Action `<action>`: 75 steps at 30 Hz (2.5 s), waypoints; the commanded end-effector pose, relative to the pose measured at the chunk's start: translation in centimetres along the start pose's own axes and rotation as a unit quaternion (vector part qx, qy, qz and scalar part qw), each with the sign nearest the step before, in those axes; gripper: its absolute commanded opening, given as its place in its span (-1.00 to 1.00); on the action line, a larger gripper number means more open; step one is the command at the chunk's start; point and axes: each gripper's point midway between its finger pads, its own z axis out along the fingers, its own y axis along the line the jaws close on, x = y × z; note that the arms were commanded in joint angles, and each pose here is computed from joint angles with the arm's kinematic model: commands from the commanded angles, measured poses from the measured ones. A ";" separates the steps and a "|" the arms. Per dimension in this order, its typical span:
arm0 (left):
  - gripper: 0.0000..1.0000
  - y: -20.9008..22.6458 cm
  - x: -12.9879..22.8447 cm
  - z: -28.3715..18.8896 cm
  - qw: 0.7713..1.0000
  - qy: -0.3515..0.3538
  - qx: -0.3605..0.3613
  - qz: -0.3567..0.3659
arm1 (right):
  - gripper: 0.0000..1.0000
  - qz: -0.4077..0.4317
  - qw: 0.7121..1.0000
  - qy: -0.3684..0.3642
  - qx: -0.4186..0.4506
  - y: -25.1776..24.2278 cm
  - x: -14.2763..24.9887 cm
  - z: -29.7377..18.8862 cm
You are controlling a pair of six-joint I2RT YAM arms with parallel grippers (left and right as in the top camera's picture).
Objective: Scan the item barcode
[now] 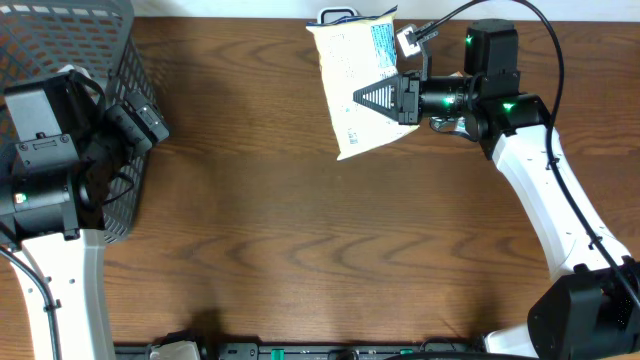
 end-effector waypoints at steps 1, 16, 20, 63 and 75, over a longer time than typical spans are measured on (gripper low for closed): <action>0.95 0.3 -0.1 0.0 1.000 -0.002 -0.006 0.005 | -0.98 -0.007 1.000 -0.003 -0.003 0.8 -0.5 0.0; 0.96 0.3 -0.1 0.0 1.000 -0.002 -0.006 0.005 | -0.98 -0.006 1.000 -0.001 0.001 0.6 -0.2 0.0; 0.96 0.3 -0.1 0.0 1.000 -0.002 -0.006 0.005 | -0.98 -0.007 1.000 0.001 0.007 0.6 -0.1 0.4; 0.96 0.3 -0.1 0.0 1.000 -0.002 -0.006 0.005 | -0.98 -0.067 0.839 0.029 0.539 -13.3 2.7 -4.1; 0.96 0.3 -0.1 0.0 1.000 -0.002 -0.006 0.005 | -0.85 -0.204 0.598 0.224 0.742 -21.3 10.0 -2.7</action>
